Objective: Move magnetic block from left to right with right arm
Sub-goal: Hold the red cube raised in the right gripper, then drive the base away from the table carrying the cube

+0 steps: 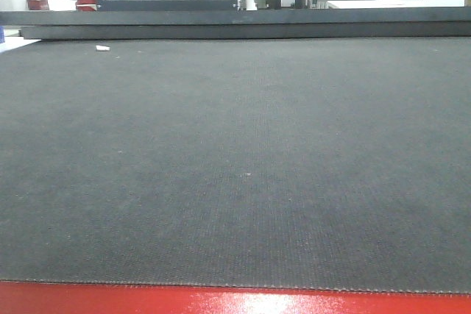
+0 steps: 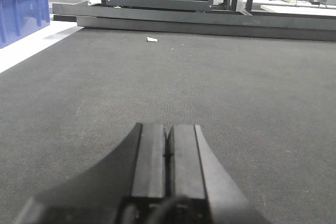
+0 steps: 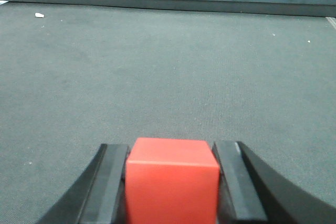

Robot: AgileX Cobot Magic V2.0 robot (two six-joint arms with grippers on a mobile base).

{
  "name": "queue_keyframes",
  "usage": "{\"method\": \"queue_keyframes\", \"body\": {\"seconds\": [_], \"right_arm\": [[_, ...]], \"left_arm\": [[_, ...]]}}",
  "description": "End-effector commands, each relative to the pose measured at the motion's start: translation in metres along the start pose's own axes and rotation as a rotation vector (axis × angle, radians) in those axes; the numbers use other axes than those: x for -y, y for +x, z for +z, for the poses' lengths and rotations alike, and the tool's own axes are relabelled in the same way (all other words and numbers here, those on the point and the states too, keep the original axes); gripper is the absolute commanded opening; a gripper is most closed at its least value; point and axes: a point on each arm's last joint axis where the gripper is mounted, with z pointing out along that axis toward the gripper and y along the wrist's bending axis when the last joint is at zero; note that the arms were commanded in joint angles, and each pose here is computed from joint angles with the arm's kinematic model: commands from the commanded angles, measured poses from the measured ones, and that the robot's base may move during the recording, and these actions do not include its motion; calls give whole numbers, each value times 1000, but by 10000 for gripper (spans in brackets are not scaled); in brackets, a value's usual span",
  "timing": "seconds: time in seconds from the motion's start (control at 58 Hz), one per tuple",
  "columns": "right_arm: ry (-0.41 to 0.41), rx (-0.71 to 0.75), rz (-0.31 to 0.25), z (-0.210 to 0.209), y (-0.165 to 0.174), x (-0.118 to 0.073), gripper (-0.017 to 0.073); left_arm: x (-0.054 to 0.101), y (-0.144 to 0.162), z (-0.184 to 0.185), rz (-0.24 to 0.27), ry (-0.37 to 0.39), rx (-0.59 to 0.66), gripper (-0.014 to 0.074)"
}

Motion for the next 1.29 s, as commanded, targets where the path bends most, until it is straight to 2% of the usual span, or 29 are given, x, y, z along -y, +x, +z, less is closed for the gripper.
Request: {"method": "queue_keyframes", "body": {"seconds": [0.0,1.276], "right_arm": [[-12,99,-27,-2,-15,-2,181],[-12,99,-27,-2,-15,-2,181]], "left_arm": [[0,-6,-1,-11,-1,88,-126],[0,-6,-1,-11,-1,88,-126]]}}
